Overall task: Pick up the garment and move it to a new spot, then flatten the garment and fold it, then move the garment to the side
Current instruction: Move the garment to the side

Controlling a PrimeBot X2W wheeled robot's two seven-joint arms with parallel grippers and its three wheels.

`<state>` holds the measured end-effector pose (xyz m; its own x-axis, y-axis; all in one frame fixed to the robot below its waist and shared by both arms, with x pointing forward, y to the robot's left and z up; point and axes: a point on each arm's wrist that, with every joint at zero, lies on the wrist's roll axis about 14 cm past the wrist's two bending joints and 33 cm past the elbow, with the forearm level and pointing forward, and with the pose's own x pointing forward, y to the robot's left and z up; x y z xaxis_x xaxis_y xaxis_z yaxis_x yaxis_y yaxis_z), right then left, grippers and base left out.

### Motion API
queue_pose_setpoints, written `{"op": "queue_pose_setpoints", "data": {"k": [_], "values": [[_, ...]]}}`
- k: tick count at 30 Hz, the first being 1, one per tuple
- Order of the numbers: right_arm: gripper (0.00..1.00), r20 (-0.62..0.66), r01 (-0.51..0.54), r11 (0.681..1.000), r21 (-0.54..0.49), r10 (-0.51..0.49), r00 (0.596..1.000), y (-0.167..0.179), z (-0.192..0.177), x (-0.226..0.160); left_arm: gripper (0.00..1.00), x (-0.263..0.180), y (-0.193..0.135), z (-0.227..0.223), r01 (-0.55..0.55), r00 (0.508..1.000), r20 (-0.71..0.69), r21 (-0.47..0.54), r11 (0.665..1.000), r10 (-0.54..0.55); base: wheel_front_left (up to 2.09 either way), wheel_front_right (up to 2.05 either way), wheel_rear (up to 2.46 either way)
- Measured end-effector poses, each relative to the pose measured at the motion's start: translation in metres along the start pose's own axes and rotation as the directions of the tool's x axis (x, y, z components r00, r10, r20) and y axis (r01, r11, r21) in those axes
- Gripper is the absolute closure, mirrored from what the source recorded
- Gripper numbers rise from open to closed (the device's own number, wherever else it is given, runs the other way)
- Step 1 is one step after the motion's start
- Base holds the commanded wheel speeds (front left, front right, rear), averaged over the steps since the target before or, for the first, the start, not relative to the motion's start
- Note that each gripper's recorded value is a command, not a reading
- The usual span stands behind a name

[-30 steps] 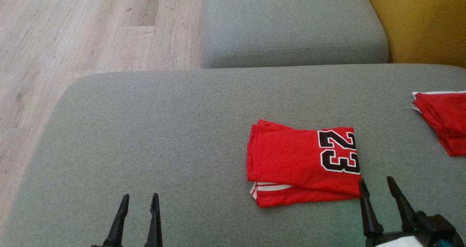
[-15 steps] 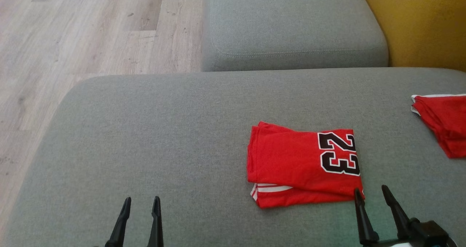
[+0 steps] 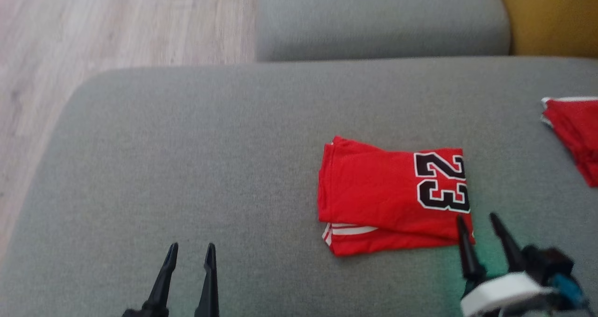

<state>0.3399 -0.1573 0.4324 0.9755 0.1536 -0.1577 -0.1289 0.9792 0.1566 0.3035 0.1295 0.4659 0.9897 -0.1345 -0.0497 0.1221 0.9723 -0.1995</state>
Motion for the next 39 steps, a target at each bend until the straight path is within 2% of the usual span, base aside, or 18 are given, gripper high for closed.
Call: {"op": "queue_pose_setpoints", "data": {"k": [7, 12, 13, 14, 15, 16, 22, 25, 28, 34, 39], "values": [[0.0, -0.076, 0.041, 0.999, -0.014, -0.042, 0.996, -0.027, -0.007, 0.056, 0.0, 0.031, -0.004, -0.004, 0.025, 0.999, -0.021, 0.002, 1.0, -0.025, 0.0, 0.0, 0.0], [0.0, -0.207, 0.075, 0.997, -0.015, -0.077, 0.975, -0.043, -0.032, 0.081, 0.0, 0.043, 0.0, -0.015, 0.019, 0.998, -0.057, 0.0, 1.0, -0.019, 0.0, 0.0, 0.0], [0.13, -0.243, 0.07, 0.998, 0.001, -0.068, 0.968, -0.04, -0.041, 0.082, 0.0, 0.043, 0.001, -0.016, 0.016, 0.998, -0.062, 0.0, 1.0, -0.016, 0.0, 0.0, 0.0], [0.51, -0.28, 0.065, 0.998, 0.024, -0.056, 0.958, -0.034, -0.05, 0.082, 0.0, 0.044, 0.002, -0.017, 0.012, 0.998, -0.066, 0.0, 1.0, -0.012, 0.0, 0.0, 0.0], [0.83, -0.303, 0.052, 0.998, 0.042, -0.037, 0.952, -0.027, -0.057, 0.082, 0.0, 0.044, 0.003, -0.019, 0.008, 0.998, -0.07, 0.0, 1.0, -0.008, 0.0, 0.0, 0.0], [1.0, -0.305, 0.043, 0.998, 0.054, -0.025, 0.952, -0.023, -0.058, 0.083, 0.0, 0.045, 0.004, -0.019, 0.006, 0.997, -0.071, 0.001, 1.0, -0.006, 0.0, 0.0, 0.0], [1.0, -0.287, 0.04, 0.999, 0.034, -0.028, 0.958, -0.035, -0.049, 0.081, 0.0, 0.053, 0.0, -0.018, 0.019, 0.998, -0.065, 0.001, 1.0, -0.019, 0.0, 0.0, 0.0], [1.0, -0.26, 0.077, 0.996, -0.047, -0.086, 0.962, -0.073, -0.033, 0.079, 0.0, 0.059, -0.007, -0.021, 0.044, 0.996, -0.073, -0.008, 0.999, -0.044, 0.0, 0.0, 0.0], [1.0, -0.211, 0.127, 0.98, -0.15, -0.157, 0.965, -0.118, 0.001, 0.086, 0.0, 0.069, -0.015, -0.027, 0.073, 0.994, -0.086, -0.016, 0.997, -0.074, 0.0, 0.0, 0.0], [1.0, -0.088, 0.232, 0.92, -0.317, -0.272, 0.958, -0.189, 0.079, 0.107, 0.0, 0.097, -0.027, -0.04, 0.129, 0.986, -0.106, -0.033, 0.991, -0.132, 0.0, 0.0, 0.0], [1.0, -0.093, 0.326, 0.838, -0.439, -0.403, 0.911, -0.252, 0.102, 0.097, 0.0, 0.121, -0.033, -0.053, 0.163, 0.978, -0.121, -0.04, 0.986, -0.167, 0.0, 0.0, 0.0]]}}
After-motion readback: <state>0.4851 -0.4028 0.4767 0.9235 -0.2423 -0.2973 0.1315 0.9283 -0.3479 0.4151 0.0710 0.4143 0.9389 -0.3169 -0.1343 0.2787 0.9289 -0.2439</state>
